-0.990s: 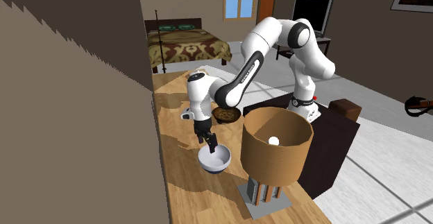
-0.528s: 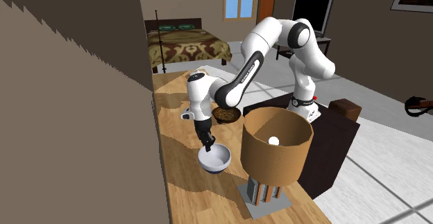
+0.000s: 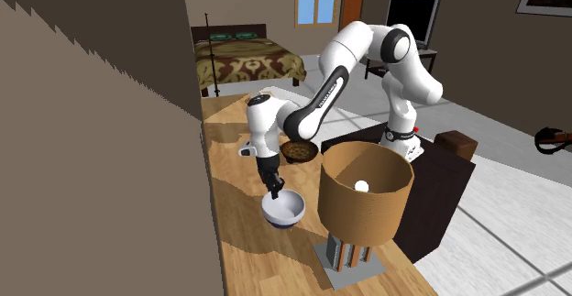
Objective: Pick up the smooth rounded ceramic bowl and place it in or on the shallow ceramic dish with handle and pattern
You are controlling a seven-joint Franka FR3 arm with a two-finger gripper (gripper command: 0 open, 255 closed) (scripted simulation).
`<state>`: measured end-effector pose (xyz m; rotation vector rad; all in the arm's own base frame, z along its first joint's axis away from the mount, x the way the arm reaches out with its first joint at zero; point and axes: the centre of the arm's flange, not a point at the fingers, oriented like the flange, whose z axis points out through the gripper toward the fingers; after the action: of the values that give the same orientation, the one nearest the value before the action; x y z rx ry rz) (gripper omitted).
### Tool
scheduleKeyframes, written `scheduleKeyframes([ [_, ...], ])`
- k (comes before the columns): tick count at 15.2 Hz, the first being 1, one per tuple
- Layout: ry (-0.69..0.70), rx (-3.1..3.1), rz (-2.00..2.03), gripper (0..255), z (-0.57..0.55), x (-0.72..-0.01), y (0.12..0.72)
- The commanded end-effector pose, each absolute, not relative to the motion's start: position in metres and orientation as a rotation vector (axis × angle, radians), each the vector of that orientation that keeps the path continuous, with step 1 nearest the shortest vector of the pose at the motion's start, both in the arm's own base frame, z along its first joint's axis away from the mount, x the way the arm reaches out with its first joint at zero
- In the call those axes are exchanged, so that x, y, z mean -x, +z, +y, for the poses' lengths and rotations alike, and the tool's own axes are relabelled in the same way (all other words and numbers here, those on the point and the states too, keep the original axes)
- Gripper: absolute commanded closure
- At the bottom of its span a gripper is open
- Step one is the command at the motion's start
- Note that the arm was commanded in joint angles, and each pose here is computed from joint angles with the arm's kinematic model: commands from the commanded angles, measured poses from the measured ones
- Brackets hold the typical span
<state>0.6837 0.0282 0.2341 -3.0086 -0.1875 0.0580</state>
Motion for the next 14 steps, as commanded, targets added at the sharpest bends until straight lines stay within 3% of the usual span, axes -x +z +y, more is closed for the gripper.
scheduleKeyframes([
  [1,0.057,3.009,-0.187,255,0.029,-0.684,0.243],
  [14,0.057,3.009,-0.187,255,0.029,-0.684,0.312],
])
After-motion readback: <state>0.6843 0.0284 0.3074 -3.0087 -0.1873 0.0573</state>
